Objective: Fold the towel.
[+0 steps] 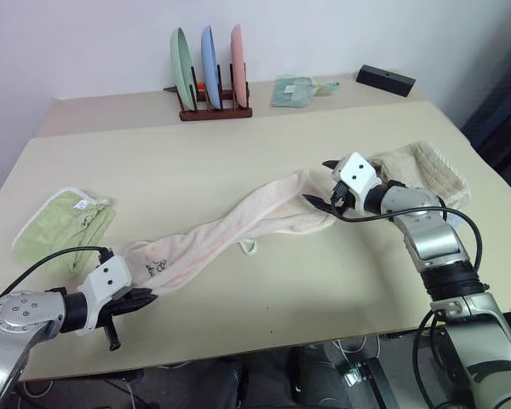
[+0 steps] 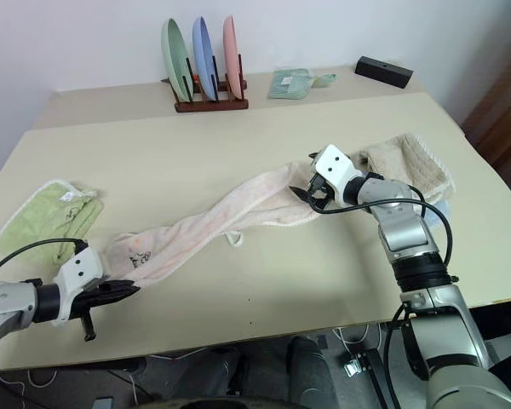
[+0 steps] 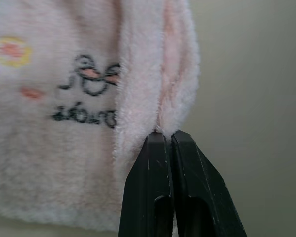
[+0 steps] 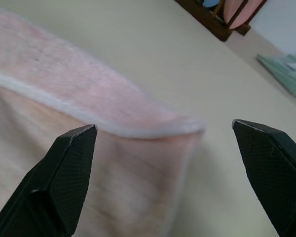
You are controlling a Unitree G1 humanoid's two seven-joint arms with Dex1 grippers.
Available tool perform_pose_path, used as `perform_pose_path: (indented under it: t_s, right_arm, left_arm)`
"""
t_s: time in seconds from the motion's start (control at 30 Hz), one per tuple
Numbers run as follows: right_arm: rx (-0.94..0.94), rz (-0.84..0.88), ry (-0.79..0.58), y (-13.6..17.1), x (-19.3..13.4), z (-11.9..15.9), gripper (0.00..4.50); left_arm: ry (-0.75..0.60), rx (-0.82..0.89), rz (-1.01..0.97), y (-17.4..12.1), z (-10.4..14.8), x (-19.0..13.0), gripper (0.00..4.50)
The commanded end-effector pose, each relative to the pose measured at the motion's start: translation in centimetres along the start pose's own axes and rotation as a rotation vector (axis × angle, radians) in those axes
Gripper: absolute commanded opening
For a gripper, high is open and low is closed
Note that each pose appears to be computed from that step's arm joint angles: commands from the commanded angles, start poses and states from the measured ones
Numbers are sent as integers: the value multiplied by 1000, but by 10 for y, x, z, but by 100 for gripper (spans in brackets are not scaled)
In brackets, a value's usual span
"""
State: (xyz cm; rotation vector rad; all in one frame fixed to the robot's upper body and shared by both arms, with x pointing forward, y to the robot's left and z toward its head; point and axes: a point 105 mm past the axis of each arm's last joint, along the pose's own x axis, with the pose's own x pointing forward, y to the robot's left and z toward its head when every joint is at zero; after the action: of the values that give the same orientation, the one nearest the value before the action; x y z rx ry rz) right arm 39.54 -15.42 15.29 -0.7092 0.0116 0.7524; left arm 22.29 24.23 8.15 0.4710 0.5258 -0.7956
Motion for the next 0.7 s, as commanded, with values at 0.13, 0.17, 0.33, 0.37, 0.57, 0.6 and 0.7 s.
perform_pose_path:
  t_s: [0.13,0.17,0.33,0.37,0.57,0.6,0.7]
  right_arm:
    - [-446,22,60,-14,19,4,450]
    - [-513,25,66,-15,23,4,450]
    - [-692,34,57,-16,40,11,450]
    - [-746,46,60,-14,44,12,450]
    - [-939,67,52,-7,60,17,362]
    - [-949,55,52,-8,61,17,310]
    - [-971,24,48,-10,63,18,161]
  left_arm:
    - [-56,6,131,17,4,3,5]
    - [-63,2,125,15,4,5,5]
    - [-66,-35,86,4,1,7,5]
    - [-61,-38,79,1,-1,7,5]
    - [-71,-36,107,0,-2,10,0]
    - [-88,-42,124,1,-1,10,0]
    - [-132,-50,184,7,1,9,0]
